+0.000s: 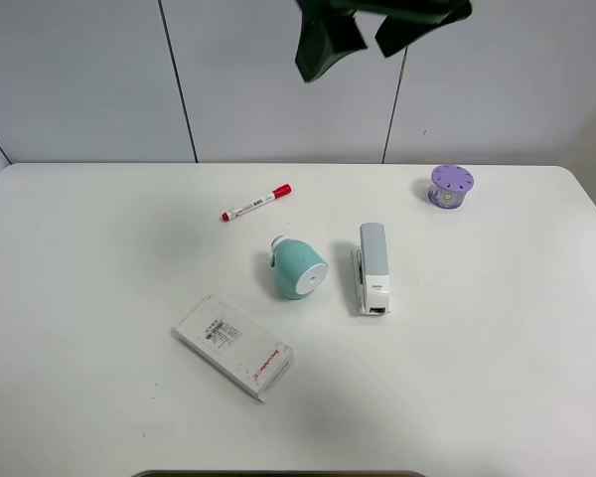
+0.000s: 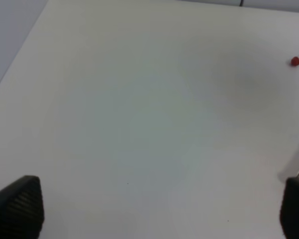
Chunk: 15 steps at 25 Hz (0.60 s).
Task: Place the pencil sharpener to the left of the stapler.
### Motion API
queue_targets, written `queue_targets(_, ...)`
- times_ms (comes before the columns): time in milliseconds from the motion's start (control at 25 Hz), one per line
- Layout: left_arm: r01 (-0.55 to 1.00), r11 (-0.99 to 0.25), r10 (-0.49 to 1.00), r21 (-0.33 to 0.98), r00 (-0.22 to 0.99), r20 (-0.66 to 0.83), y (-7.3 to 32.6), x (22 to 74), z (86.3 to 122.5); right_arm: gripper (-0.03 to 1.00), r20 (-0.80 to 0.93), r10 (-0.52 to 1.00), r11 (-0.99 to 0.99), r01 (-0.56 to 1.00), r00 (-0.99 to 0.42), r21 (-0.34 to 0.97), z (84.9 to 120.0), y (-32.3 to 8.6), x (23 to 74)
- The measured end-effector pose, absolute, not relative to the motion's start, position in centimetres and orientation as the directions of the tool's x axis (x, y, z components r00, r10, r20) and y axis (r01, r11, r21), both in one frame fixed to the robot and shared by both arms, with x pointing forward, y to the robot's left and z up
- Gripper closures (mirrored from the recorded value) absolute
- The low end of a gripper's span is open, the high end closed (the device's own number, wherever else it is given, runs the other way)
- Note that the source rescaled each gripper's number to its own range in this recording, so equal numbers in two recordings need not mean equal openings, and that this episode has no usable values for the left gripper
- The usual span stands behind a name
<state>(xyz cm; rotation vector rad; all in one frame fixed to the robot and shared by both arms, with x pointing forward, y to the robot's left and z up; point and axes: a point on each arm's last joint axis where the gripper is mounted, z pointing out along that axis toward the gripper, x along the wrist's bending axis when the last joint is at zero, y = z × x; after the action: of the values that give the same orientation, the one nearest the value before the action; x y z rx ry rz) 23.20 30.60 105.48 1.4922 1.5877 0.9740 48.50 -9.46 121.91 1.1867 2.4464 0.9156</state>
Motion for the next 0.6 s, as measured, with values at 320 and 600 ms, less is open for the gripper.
queue_targets(320, 0.439, 0.037, 0.998, 0.898, -0.053, -0.015, 30.6, 23.2, 105.5, 0.31, 0.037, 0.78, 0.452, 0.603, -0.625, 0.658, 122.2, -14.6, 42.2)
queue_targets(600, 0.439, 0.037, 0.998, 0.898, -0.053, -0.015, 30.6, 23.2, 105.5, 0.31, 0.029, 0.783, 0.473, 0.624, -0.622, 0.621, 118.3, -19.6, 36.1)
